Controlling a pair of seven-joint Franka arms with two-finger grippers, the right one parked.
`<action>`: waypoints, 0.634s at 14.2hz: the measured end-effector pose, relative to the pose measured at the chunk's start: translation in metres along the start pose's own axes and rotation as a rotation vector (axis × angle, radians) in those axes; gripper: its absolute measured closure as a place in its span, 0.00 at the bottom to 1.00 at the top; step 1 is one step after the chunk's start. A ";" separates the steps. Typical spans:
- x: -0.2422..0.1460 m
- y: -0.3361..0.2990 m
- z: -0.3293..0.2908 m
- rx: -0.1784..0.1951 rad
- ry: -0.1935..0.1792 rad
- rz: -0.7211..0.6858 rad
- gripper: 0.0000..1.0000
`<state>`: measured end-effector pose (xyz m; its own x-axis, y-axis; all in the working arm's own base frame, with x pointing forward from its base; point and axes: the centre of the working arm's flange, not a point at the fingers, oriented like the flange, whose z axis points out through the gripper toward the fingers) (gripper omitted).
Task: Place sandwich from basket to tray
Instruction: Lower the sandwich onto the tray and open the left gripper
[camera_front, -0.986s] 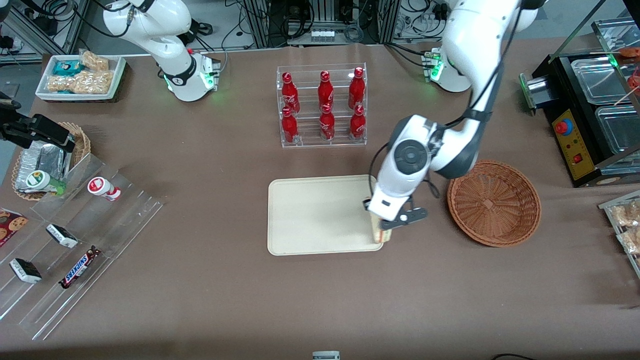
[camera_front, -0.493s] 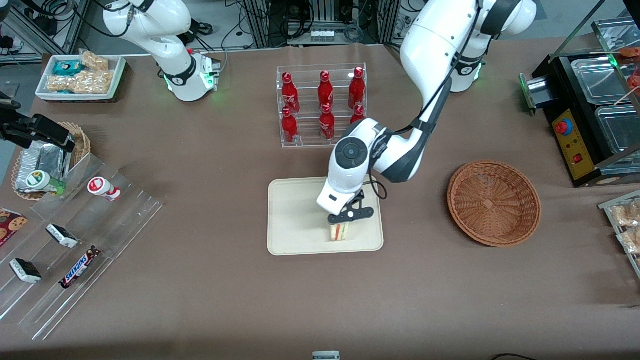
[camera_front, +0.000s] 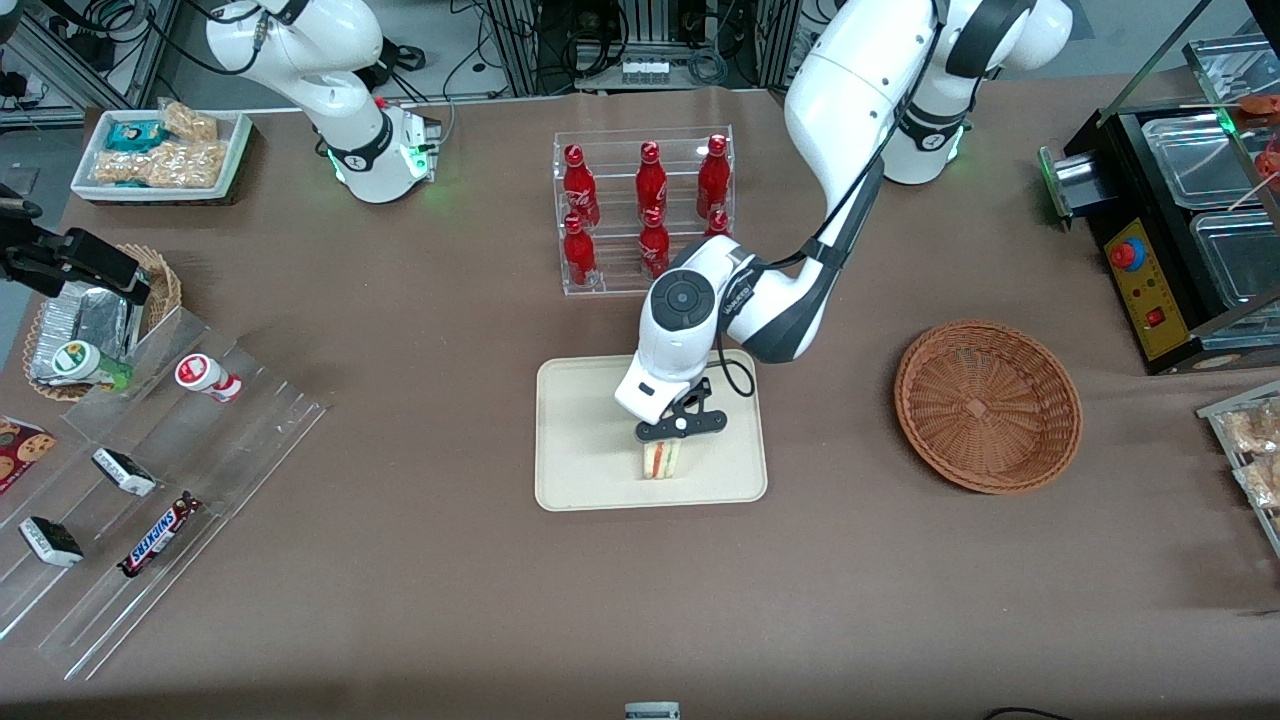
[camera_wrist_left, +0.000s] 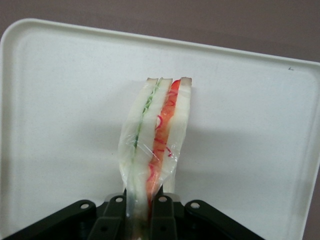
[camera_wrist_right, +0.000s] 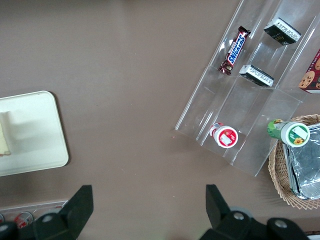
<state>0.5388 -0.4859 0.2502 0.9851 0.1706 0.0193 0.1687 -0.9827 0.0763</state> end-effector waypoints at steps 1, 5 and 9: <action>0.000 -0.001 0.004 0.002 -0.006 -0.007 0.81; 0.001 0.002 0.002 -0.012 -0.008 -0.033 0.44; 0.012 0.010 -0.061 -0.062 0.032 -0.039 0.04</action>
<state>0.5505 -0.4892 0.3122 0.9763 0.2115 0.0466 0.2034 -0.9692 0.1388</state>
